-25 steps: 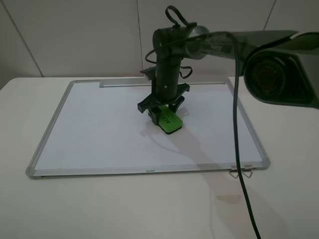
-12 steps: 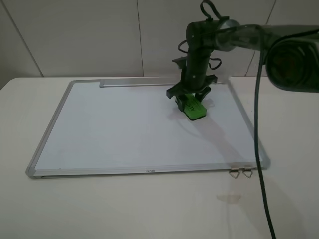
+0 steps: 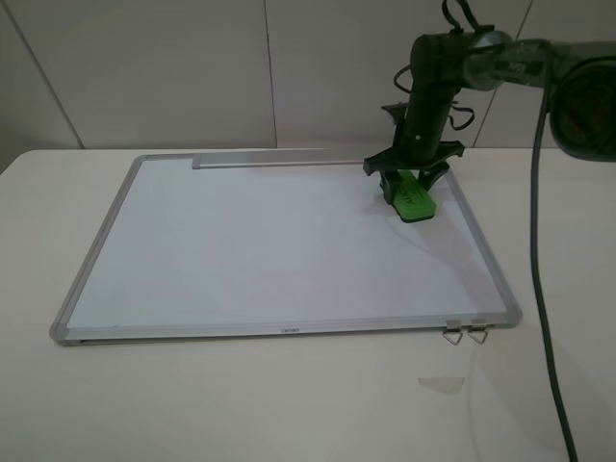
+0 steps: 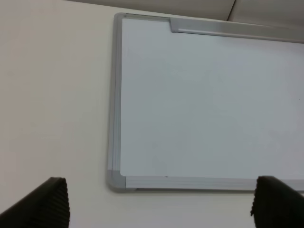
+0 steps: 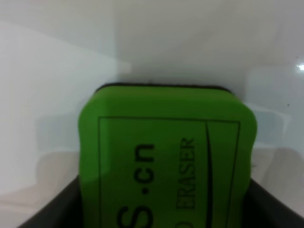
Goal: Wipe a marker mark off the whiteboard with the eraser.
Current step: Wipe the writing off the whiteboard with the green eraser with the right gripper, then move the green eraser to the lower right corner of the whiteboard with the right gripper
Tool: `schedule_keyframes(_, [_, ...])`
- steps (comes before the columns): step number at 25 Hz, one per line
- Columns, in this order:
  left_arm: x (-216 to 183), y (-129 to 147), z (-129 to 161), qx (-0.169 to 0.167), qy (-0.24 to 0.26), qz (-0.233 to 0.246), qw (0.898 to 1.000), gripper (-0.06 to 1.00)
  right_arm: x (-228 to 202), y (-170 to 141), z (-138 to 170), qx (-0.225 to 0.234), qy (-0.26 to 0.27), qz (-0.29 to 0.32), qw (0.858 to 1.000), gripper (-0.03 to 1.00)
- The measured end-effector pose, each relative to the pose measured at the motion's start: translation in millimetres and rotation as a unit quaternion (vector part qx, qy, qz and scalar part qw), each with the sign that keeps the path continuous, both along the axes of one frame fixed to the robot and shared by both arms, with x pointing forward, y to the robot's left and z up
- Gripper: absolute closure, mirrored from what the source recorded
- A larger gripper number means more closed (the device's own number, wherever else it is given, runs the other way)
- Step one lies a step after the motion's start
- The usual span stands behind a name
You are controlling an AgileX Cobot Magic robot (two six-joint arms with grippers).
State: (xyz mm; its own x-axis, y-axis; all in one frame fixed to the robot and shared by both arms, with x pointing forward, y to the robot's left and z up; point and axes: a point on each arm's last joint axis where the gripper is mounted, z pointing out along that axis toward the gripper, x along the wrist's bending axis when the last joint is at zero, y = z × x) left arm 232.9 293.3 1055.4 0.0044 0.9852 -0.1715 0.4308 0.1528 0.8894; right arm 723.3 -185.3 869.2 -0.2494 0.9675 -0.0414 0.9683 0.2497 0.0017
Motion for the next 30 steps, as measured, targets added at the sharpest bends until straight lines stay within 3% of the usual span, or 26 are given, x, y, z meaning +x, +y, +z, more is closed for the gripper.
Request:
schedule_keyframes(6, [0, 0, 0, 0.000, 0.000, 0.000, 1.000, 0.16, -4, 1, 24, 0.015, -0.013, -0.014, 1.000, 0.38])
schedule_keyframes(13, [0, 0, 0, 0.000, 0.000, 0.000, 1.000, 0.16, -31, -2, 125, 0.037, -0.091, -0.035, 0.995, 0.38])
schedule_keyframes(16, [0, 0, 0, 0.000, 0.000, 0.000, 1.000, 0.16, -52, -11, 134, 0.018, -0.080, -0.041, 0.996, 0.38])
schedule_keyframes(20, [0, 0, 0, 0.000, 0.000, 0.000, 1.000, 0.16, -83, -20, 126, -0.002, -0.042, -0.057, 0.997, 0.38])
schedule_keyframes(24, [0, 0, 0, 0.000, 0.000, 0.000, 1.000, 0.16, -105, -25, 112, 0.009, -0.064, -0.094, 0.993, 0.38])
schedule_keyframes(30, [0, 0, 0, 0.000, 0.000, 0.000, 1.000, 0.16, -142, -35, 61, 0.002, -0.031, -0.101, 0.994, 0.38])
